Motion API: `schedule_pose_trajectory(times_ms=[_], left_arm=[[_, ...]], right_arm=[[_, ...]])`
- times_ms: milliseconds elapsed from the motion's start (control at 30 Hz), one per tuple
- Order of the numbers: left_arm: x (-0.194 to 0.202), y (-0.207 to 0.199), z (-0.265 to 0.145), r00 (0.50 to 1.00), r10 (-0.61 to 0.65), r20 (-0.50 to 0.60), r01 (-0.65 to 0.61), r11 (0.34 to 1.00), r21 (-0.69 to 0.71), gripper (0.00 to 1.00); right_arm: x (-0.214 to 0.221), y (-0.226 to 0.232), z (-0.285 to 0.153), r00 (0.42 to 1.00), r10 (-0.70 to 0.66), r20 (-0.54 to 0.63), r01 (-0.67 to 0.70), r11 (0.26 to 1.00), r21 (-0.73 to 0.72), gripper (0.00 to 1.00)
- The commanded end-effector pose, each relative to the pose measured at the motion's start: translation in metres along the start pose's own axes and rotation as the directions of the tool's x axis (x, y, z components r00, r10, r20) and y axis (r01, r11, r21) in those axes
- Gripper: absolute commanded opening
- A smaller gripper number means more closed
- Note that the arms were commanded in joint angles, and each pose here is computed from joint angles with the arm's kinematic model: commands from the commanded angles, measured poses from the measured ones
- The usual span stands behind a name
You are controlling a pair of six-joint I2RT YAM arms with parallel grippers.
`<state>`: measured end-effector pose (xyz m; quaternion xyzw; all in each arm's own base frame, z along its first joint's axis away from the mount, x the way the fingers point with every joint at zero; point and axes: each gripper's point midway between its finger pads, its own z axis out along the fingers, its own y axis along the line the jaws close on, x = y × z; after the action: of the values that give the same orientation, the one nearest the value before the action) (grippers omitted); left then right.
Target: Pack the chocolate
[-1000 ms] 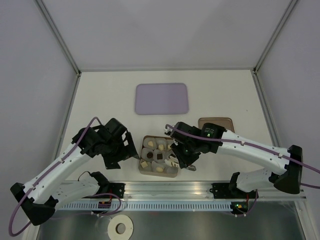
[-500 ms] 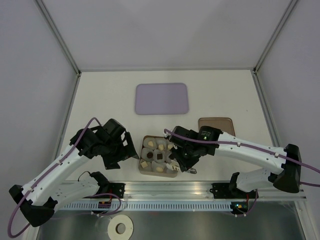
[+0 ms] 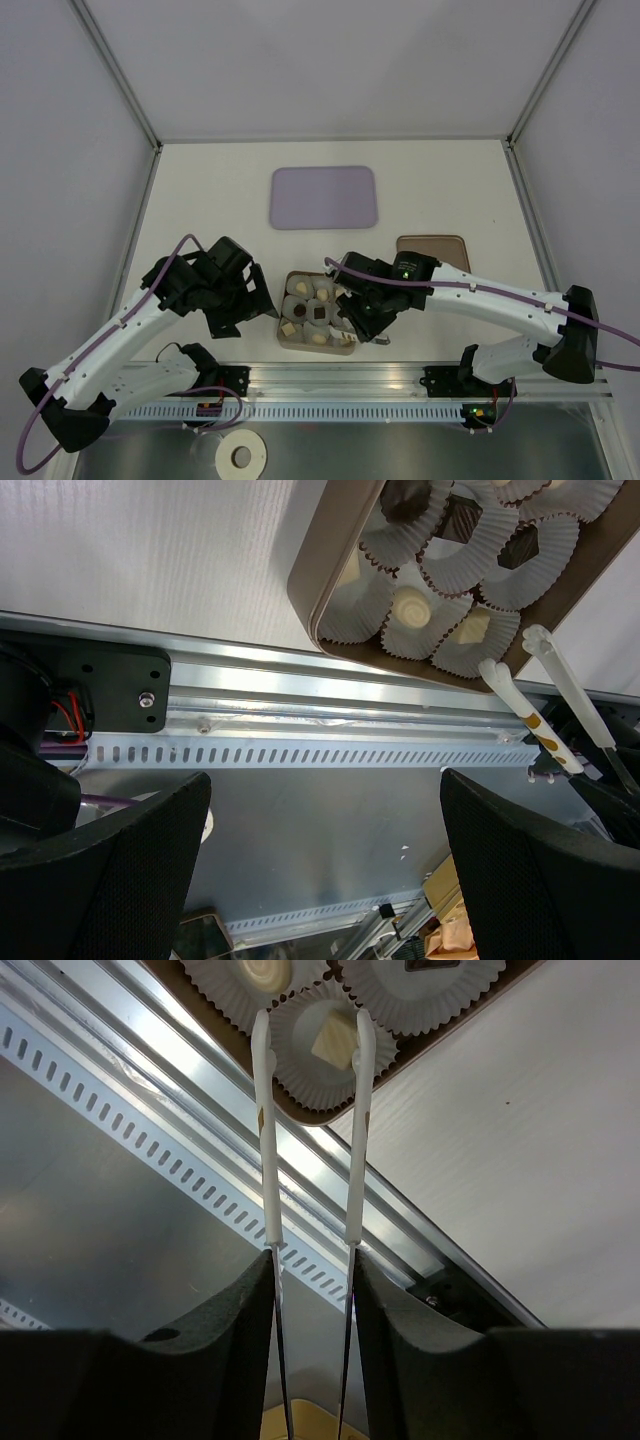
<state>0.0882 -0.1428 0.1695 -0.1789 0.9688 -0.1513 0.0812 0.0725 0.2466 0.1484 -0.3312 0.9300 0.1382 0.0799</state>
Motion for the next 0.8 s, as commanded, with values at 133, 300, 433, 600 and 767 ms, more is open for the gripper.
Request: schedule_pose_trajectory(times_ms=[133,300,433,600,767], left_arm=[[0.014,0.023,-0.014,0.999,-0.014,-0.049,0.009,0.996,-0.084,1.0],[0.015,0.023,-0.012,0.998,-0.016,-0.057,0.011,0.996,-0.09,1.0],[0.014,0.019,-0.01,0.998,-0.025,-0.055,0.02,0.996,-0.081,1.0],[0.013,0.011,-0.005,0.997,-0.044,-0.071,0.039,0.997,-0.071,1.0],[0.011,-0.002,0.012,0.994,-0.07,-0.088,0.064,0.996,-0.063,1.0]], right_arm=[[-0.033,0.015,-0.031,0.988,0.032,0.149,-0.026,0.999,-0.039,0.33],[-0.081,0.025,-0.072,0.931,0.102,0.351,-0.086,0.994,-0.062,0.31],[-0.113,0.0,-0.086,0.89,0.141,0.435,-0.144,0.989,-0.024,0.3],[-0.175,-0.105,-0.083,0.807,0.223,0.547,-0.338,0.934,0.118,0.3],[-0.232,-0.22,-0.043,0.73,0.343,0.592,-0.545,0.814,0.201,0.3]])
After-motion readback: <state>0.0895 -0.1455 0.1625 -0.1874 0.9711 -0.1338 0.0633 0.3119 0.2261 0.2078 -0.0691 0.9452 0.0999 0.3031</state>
